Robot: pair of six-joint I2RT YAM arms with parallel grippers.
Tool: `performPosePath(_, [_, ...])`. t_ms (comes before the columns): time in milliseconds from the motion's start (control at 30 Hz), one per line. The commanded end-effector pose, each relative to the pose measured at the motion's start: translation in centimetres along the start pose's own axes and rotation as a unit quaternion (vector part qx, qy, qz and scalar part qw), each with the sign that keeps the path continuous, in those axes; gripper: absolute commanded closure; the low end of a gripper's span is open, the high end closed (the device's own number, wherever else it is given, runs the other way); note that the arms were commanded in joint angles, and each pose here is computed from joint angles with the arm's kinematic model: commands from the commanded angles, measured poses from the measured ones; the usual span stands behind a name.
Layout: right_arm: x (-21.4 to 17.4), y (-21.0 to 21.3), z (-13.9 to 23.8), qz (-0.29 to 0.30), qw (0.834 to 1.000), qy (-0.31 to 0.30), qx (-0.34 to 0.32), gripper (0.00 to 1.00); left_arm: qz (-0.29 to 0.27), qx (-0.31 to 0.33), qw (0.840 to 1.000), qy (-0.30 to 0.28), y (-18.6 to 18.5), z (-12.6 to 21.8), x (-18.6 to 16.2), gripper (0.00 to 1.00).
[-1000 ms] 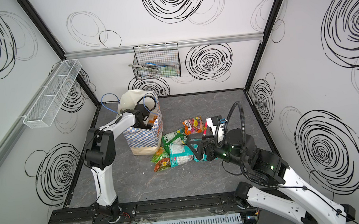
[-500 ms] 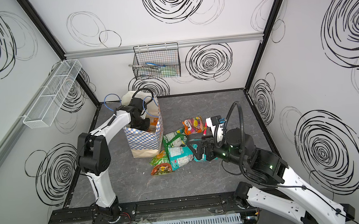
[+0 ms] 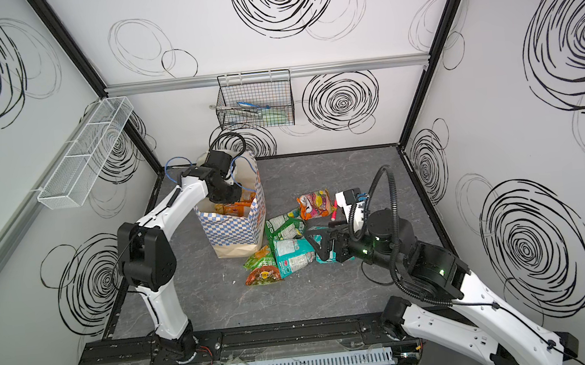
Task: Take the snacks out of the paper bag
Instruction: 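Lift the yellow packet up out of the bag with the left gripper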
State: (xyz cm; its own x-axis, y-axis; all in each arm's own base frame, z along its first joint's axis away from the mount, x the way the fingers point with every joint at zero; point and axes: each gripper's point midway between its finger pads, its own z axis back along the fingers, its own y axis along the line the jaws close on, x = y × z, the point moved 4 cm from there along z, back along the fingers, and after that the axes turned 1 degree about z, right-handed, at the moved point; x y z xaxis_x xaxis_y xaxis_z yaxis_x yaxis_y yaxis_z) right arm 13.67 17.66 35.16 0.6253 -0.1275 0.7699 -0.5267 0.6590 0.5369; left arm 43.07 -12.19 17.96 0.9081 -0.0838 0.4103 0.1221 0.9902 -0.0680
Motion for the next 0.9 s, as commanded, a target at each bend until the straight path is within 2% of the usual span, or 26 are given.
performPosePath(0, [0.4,0.4,0.0,-0.002,1.0,-0.011,0.01,0.03,0.008,-0.004,0.998,-0.057,0.1,3.9,2.0,1.0])
performPosePath(533, [0.2,0.3,0.0,-0.003,1.0,-0.009,0.009,0.03,0.014,-0.004,0.993,-0.115,0.2,7.9,3.6,1.0])
performPosePath(867, [0.2,0.3,-0.1,-0.003,1.0,-0.01,0.008,0.03,0.024,-0.021,0.984,-0.176,0.1,13.0,5.0,1.0])
